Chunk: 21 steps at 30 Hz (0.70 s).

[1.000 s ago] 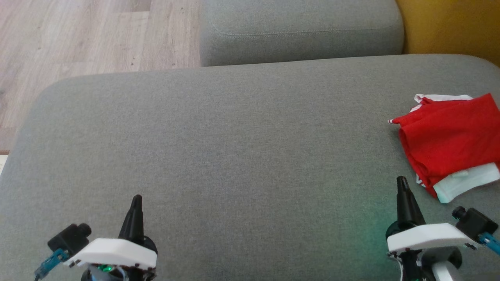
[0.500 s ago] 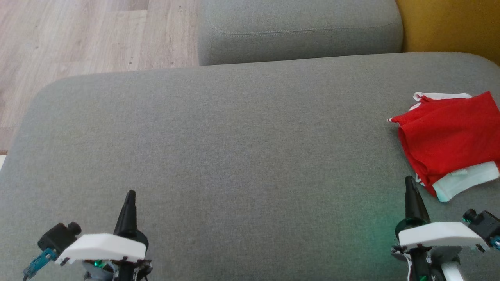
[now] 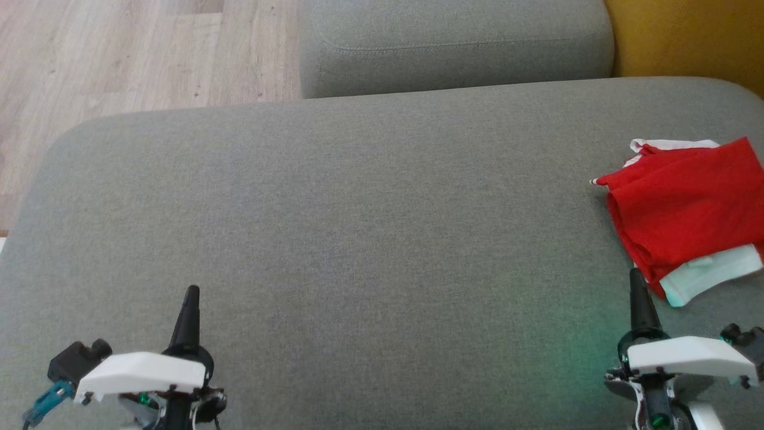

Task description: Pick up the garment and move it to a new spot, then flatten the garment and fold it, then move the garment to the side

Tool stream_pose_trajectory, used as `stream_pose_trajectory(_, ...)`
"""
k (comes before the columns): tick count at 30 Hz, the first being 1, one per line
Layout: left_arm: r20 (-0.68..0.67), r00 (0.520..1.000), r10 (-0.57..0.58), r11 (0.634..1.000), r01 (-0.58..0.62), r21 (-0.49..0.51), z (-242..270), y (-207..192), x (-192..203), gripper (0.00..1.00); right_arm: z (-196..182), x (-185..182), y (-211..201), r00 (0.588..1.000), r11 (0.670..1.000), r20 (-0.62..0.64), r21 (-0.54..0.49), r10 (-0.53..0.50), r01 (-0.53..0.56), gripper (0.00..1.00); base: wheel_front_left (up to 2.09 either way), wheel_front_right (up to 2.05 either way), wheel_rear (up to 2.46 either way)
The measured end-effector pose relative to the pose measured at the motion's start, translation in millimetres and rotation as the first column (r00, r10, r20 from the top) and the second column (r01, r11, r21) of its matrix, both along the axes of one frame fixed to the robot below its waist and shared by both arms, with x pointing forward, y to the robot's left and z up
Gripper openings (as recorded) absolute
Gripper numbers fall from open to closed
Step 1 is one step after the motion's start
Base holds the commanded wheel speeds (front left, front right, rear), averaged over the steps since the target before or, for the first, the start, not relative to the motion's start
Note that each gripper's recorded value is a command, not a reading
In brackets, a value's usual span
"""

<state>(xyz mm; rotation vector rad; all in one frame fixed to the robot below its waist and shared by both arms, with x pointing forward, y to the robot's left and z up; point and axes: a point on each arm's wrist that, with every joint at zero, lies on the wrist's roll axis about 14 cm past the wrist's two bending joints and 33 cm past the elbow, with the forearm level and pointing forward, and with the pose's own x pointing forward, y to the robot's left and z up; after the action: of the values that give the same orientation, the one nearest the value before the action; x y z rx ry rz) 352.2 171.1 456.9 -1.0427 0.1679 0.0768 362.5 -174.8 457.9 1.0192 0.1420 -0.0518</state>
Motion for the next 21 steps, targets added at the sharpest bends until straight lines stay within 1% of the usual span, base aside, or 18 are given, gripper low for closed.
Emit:
stream_pose_trajectory(11, -0.005, 1.0, 0.019, 0.994, -0.02, -0.106, -0.1, 4.1, 2.1, 0.0, 5.8, 4.9, -4.8, 1.0, 0.994, 0.007, 0.111, -0.024, 0.023, 0.0, 0.0, 0.0, 0.0)
stream_pose_trajectory(21, 0.003, 1.0, 0.028, 0.978, -0.026, -0.208, 3.7, 4.9, 7.2, 0.0, 5.8, 4.8, -11.6, 0.999, 0.974, 0.0, 0.22, -0.054, 0.052, 0.0, 0.0, 0.0, 0.0)
